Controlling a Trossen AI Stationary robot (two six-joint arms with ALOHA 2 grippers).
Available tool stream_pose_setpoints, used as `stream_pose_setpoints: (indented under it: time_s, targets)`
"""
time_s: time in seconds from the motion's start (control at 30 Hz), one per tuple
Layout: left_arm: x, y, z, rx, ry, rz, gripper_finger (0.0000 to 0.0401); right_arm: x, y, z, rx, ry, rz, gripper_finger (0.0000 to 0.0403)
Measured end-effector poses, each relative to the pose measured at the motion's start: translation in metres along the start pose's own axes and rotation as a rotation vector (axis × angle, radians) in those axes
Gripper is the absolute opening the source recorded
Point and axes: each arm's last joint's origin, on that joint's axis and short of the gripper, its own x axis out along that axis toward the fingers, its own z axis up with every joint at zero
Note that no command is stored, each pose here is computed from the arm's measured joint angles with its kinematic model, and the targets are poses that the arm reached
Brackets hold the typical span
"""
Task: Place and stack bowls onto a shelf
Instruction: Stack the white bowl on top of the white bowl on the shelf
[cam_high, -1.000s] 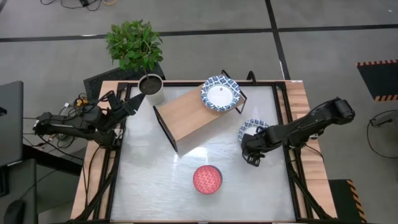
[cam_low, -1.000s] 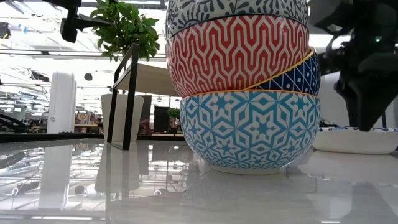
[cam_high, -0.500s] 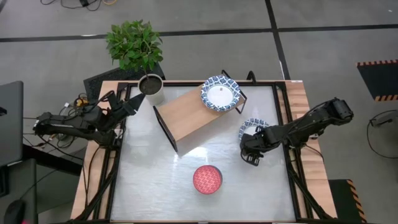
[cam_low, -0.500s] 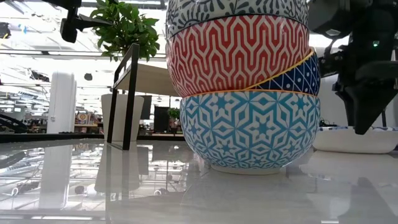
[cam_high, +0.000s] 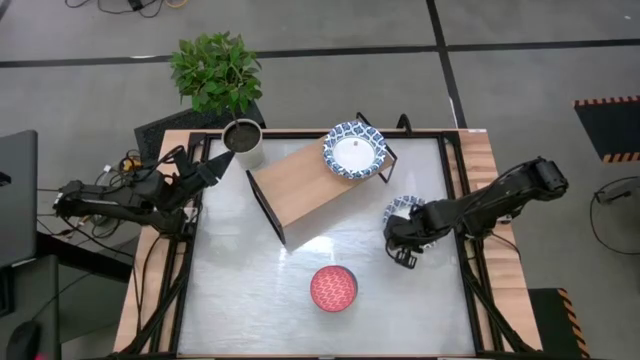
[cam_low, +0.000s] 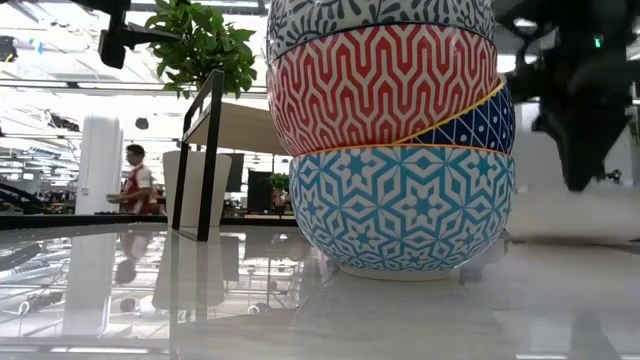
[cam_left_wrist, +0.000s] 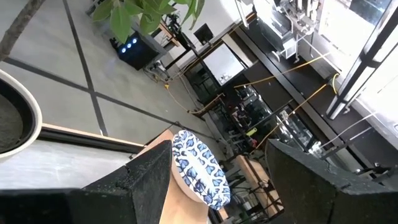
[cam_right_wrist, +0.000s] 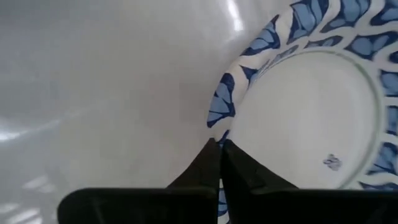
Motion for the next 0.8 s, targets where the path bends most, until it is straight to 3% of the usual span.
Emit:
stream_pose_setpoints:
  time_s: [0.27,0.53,0.67,0.8]
  targets:
    - [0.000,0.000,0.000,0.000,0.001,-0.001,0.0246,-0.087,-0.002,0.008,-0.062,-0.073,0.259,0.0021]
    - [0.000,0.000,0.000,0.005,0.002,0.000,0.0246,-0.213,-0.030,-0.003,-0.079,-0.507,0.530,0.0021]
    - [0.000,0.000,0.000,0.018,0.002,0.001,0.0246,-0.263,-0.050,-0.008,-0.076,-0.776,0.510,0.0021]
    - [0.000,0.000,0.000,0.042,-0.003,0.005,0.0246,-0.288,-0.062,-0.003,-0.132,-0.958,0.319,0.0021]
